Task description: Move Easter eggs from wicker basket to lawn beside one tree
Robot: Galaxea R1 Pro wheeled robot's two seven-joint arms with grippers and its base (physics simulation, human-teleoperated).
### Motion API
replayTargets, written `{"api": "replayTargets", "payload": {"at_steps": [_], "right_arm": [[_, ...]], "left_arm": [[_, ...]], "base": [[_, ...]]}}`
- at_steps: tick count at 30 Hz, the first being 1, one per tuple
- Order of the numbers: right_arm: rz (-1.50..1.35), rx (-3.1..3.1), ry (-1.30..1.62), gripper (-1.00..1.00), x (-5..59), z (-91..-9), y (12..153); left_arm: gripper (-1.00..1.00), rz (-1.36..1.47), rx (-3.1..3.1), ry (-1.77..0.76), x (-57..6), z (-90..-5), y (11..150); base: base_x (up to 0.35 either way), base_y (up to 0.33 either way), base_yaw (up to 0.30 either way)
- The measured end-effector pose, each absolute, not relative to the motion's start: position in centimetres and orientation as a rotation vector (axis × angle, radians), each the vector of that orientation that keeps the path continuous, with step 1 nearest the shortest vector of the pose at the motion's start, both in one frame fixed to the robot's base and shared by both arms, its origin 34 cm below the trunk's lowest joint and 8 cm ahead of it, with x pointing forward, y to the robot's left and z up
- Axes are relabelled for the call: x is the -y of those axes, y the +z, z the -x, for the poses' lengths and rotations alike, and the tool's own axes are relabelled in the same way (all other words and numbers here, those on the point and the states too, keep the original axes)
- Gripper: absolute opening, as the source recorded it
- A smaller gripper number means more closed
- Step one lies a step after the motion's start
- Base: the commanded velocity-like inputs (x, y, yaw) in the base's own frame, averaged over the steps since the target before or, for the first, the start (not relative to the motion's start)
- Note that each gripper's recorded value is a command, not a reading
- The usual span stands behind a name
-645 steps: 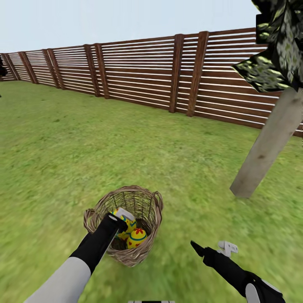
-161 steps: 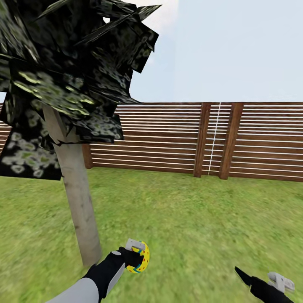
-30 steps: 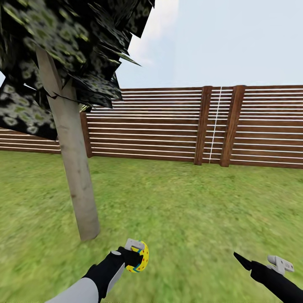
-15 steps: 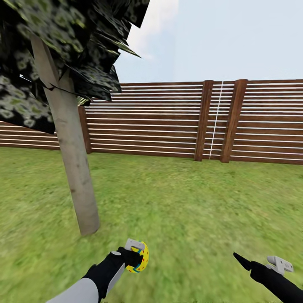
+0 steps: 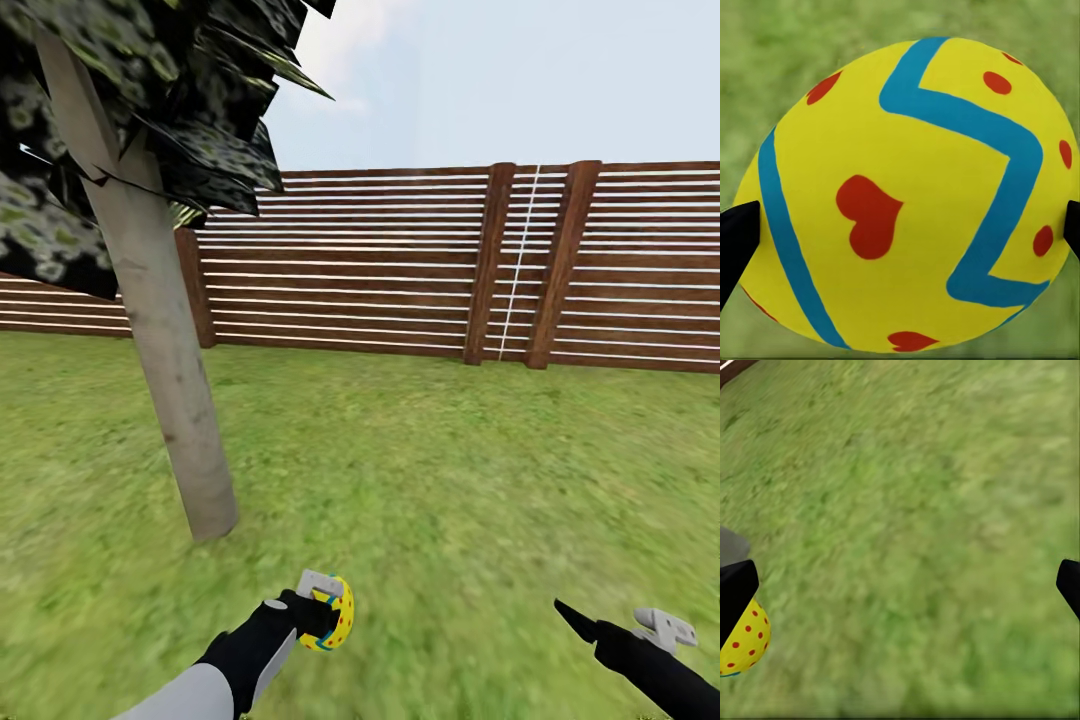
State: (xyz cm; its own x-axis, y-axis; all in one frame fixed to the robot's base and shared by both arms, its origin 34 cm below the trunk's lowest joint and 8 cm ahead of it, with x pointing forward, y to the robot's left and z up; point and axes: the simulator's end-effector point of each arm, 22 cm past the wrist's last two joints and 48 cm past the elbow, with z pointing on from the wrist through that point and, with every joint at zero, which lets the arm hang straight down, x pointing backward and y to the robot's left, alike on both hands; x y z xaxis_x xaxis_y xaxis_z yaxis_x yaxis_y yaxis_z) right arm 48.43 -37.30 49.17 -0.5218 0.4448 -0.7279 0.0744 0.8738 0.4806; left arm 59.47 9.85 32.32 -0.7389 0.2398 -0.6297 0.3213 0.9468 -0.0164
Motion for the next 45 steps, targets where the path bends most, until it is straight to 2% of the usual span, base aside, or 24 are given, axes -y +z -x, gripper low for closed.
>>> {"api": "replayTargets", "payload": {"at_steps": [11,21,45], "right_arm": [[-0.382,-2.103,0.487,1.0,37.3,-48.4,48.4],[-0.382,-2.105,0.488,1.0,37.3,-48.4,48.4],[-0.394,-2.146,0.486,1.0,37.2,-48.2,46.6]], "left_arm": [[-1.0,-0.395,-2.453,-0.167,-9.8,-59.1,31.4],[-1.0,-0.395,-2.453,-0.167,-9.8,-59.1,31.4],[-1.0,-0.394,-2.491,-0.177,-9.8,-58.3,29.3]], "base": [[0.012,0.0,0.0],[0.241,0.0,0.0],[0.006,0.0,0.0]]}}
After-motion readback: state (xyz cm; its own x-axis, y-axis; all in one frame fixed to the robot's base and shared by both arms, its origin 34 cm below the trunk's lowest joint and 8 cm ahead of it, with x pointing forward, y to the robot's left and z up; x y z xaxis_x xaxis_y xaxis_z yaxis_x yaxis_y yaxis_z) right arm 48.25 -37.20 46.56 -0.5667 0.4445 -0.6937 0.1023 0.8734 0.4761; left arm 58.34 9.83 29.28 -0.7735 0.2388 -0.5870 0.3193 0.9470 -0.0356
